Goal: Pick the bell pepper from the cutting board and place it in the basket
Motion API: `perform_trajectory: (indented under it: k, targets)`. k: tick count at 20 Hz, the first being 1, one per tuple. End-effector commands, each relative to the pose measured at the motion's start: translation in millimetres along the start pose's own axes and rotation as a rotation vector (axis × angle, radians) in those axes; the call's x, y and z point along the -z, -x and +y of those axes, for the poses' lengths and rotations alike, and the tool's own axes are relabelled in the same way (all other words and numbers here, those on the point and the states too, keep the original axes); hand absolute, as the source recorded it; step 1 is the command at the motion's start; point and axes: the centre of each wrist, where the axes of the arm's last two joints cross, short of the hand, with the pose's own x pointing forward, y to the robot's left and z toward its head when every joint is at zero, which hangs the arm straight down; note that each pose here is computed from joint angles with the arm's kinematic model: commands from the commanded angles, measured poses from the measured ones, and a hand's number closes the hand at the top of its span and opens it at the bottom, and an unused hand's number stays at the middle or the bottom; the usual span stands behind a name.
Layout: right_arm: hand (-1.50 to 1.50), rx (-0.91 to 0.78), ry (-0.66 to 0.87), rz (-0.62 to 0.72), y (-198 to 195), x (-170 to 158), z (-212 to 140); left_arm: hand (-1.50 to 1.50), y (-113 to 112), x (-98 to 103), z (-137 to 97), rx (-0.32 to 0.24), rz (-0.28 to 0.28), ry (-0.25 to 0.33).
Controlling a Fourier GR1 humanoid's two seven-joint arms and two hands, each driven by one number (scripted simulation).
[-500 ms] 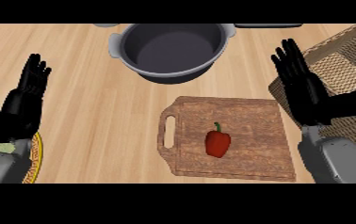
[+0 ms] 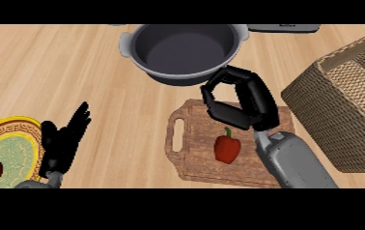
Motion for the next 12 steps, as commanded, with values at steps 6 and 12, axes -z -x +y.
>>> perform_trajectory:
  k: [6, 12]
  targets:
    - [-1.50, -0.396, 0.012, 0.098, 13.9, 6.1, 110.1, 0.00, 26.8, -17.3, -1.3, 0.000, 0.203, 0.022]
    - [-1.50, -0.911, 0.099, 0.254, -6.9, 39.7, 33.1, 0.00, 34.7, -24.5, 6.4, -0.011, 0.216, -0.017]
